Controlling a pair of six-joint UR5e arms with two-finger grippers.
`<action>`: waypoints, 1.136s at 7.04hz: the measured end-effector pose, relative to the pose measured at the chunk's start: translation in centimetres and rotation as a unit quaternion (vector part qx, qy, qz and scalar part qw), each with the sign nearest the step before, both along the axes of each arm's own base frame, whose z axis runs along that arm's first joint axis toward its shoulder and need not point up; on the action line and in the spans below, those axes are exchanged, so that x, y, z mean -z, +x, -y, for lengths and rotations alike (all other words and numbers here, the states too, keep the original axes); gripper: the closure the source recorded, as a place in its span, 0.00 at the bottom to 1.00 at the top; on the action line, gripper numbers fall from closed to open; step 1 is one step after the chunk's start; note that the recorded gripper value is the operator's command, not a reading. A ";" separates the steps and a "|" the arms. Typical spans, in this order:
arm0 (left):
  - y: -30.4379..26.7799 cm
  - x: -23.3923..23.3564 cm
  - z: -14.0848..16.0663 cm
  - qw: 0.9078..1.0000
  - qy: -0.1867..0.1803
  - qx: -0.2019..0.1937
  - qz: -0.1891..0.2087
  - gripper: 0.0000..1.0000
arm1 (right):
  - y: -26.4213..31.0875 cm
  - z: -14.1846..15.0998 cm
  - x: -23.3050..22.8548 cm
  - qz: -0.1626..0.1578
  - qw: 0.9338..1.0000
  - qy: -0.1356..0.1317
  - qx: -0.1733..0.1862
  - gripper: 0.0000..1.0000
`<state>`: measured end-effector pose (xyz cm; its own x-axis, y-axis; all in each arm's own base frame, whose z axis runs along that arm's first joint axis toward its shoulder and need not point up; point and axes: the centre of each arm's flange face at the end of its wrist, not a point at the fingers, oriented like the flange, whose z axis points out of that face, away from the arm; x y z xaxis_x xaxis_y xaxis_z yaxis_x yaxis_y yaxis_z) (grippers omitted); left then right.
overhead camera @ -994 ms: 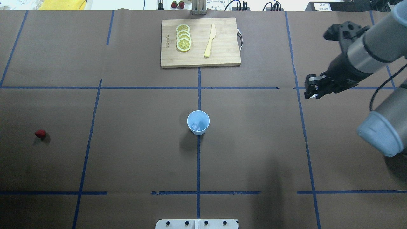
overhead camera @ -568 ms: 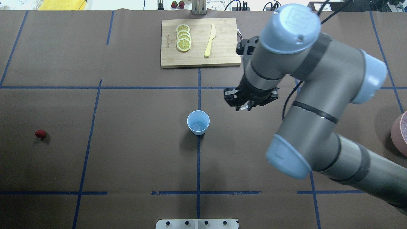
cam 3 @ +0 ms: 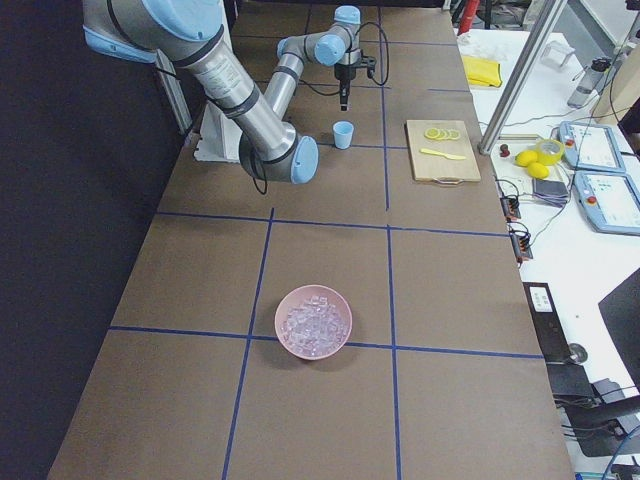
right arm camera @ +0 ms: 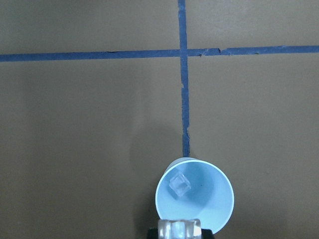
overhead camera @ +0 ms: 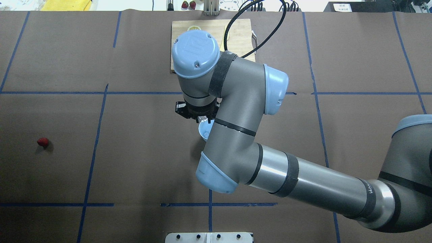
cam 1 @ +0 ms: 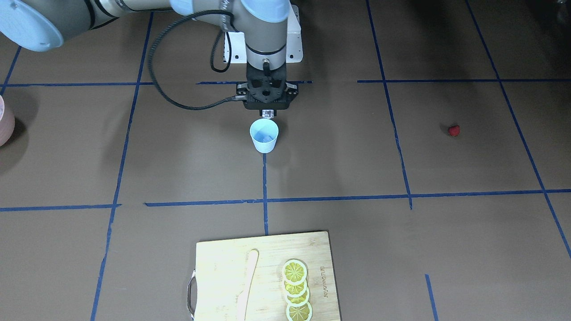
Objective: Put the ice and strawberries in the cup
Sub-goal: 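Lower the right gripper into the cup and release the ice cube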
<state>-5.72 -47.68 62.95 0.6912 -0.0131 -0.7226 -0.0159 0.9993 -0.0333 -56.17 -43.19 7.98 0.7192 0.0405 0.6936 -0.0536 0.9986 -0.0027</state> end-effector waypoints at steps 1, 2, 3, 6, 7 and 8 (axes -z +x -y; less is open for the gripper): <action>0.0 -0.1 0.0 1.000 -0.001 0.000 0.000 0.00 | -1.1 -0.5 -0.4 -0.006 1.000 0.001 0.001 1.00; 0.0 -0.1 0.0 1.000 -0.002 0.000 0.000 0.00 | -1.7 -0.7 -1.1 -0.013 1.000 0.001 0.001 1.00; 0.0 -0.2 0.0 1.000 -0.002 0.000 0.000 0.00 | -1.9 -0.8 -1.9 -0.020 1.000 0.002 0.000 1.00; 0.0 -0.1 0.0 1.000 -0.001 0.000 0.000 0.00 | -2.2 -0.9 -2.9 -0.029 1.000 0.004 -0.002 0.00; 0.0 -0.1 0.0 1.000 -0.001 0.000 0.000 0.00 | -2.1 -0.9 -3.1 -0.031 1.000 0.005 -0.003 0.00; 0.0 0.0 0.0 1.000 -0.001 0.000 0.000 0.00 | -2.0 -0.9 -3.3 -0.032 0.999 0.008 -0.004 0.00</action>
<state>-5.72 -47.67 62.99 0.6912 -0.0142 -0.7225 -0.0159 0.9993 -0.0349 -58.16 -42.31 11.25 0.7613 0.0361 0.6474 -0.0614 0.9980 0.0165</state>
